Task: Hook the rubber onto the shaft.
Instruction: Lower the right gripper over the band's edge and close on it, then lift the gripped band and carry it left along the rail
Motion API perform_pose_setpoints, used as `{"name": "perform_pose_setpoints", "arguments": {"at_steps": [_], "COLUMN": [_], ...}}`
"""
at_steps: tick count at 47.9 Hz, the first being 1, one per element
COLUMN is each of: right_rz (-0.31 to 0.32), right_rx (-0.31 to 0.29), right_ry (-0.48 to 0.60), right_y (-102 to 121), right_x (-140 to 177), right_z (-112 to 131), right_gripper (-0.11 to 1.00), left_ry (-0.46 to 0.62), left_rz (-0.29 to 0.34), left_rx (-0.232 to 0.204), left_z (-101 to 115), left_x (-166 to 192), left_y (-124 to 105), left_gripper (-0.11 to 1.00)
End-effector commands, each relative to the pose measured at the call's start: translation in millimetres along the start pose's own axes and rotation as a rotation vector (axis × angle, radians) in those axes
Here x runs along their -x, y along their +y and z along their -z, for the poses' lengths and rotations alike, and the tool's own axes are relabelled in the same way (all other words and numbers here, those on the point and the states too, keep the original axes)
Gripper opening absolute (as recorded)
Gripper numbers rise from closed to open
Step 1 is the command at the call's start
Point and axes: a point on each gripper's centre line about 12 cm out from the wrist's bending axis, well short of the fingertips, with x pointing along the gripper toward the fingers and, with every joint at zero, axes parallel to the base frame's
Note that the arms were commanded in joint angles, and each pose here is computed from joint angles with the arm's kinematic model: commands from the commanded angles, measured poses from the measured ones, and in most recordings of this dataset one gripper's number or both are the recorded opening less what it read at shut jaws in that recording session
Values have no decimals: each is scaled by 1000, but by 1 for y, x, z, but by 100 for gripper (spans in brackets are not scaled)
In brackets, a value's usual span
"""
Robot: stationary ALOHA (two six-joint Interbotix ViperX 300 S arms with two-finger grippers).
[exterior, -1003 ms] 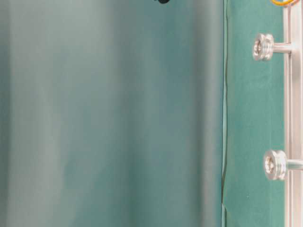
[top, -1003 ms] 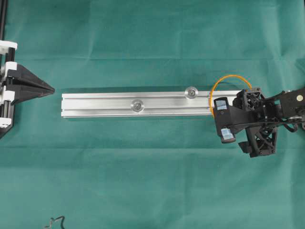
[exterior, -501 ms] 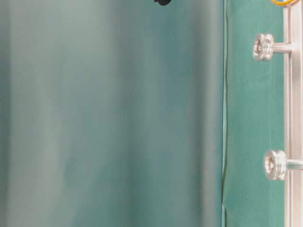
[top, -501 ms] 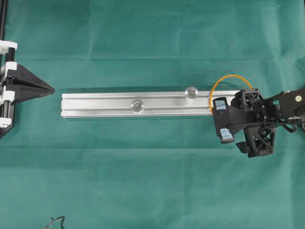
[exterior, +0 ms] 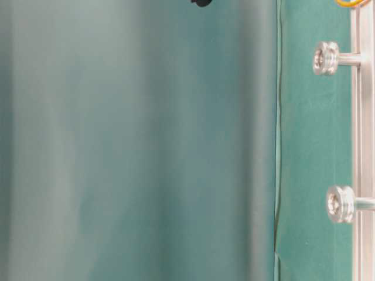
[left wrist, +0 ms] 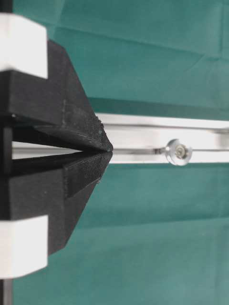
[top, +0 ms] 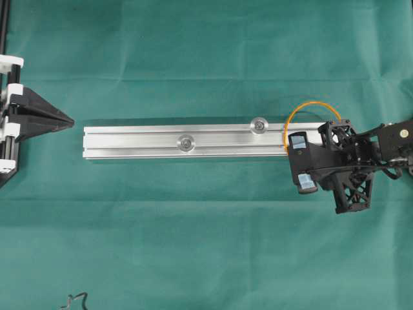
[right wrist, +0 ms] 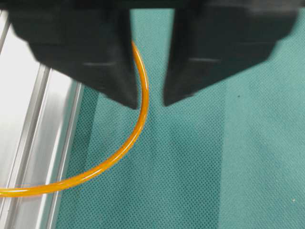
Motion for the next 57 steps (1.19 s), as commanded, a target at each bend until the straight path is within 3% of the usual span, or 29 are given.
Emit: {"name": "perform_pose_setpoints", "arguments": {"at_steps": [1, 4, 13, 37, 57], "right_rz": [-8, -7, -7, -7, -19], "right_rx": [-4, -12, -48, -43, -35], "right_ry": [-25, -24, -25, -39, -38], "right_y": [2, 2, 2, 2, 6], "right_x": [4, 4, 4, 9, 46], "right_z": [-6, -6, -7, -8, -10], "right_gripper": [15, 8, 8, 8, 8], "left_ry": [-18, -20, -22, -8, -9], "left_rz": [-1, -1, -2, -1, -1], "left_rx": [-1, -1, 0, -3, -3], "left_z": [-9, -9, -9, -7, -8], "left_x": [1, 1, 1, 1, 2], "left_y": [0, 0, 0, 0, 0], "left_gripper": [2, 2, 2, 2, 2]}}
